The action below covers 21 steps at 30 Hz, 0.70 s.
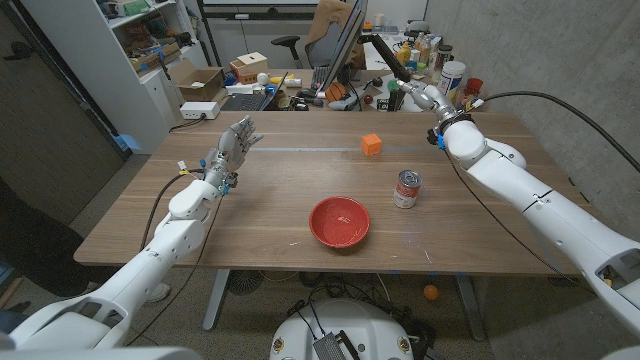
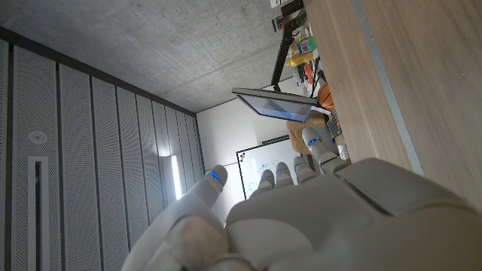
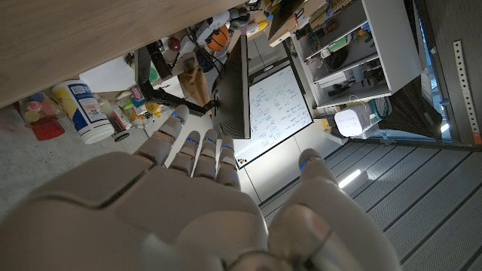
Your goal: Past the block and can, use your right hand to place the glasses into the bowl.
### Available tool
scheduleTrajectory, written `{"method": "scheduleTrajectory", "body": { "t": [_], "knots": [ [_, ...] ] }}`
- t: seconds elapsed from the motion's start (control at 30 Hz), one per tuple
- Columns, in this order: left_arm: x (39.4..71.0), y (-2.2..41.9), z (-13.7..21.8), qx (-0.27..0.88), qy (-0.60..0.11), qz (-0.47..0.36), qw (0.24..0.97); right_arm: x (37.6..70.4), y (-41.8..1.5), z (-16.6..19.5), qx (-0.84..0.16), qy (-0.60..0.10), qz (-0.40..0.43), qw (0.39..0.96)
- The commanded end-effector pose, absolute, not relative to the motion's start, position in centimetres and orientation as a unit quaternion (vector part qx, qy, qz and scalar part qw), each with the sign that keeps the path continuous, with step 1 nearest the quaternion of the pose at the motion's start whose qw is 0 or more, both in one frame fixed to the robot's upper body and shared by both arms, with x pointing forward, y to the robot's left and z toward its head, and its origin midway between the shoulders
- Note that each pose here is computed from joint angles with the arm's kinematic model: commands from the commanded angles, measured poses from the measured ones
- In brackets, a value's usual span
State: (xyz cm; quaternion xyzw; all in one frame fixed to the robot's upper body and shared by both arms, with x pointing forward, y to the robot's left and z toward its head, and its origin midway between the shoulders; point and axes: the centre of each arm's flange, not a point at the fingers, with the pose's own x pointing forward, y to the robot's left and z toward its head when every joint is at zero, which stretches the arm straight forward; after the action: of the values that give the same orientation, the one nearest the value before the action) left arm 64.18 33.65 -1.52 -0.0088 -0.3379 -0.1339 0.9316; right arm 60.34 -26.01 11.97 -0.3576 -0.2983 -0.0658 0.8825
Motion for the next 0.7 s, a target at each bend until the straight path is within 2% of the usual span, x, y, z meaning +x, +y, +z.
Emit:
{"method": "scheduleTrajectory", "body": {
  "t": [0.03,0.7],
  "knots": [
    [64.2,32.4,-1.2,-0.006,-0.342,-0.140,0.929,58.9,-28.3,13.5,-0.408,-0.271,-0.105,0.865],
    [64.2,30.9,-1.5,-0.004,-0.342,-0.147,0.928,55.6,-32.8,14.4,-0.497,-0.160,-0.193,0.831]
  ]
}}
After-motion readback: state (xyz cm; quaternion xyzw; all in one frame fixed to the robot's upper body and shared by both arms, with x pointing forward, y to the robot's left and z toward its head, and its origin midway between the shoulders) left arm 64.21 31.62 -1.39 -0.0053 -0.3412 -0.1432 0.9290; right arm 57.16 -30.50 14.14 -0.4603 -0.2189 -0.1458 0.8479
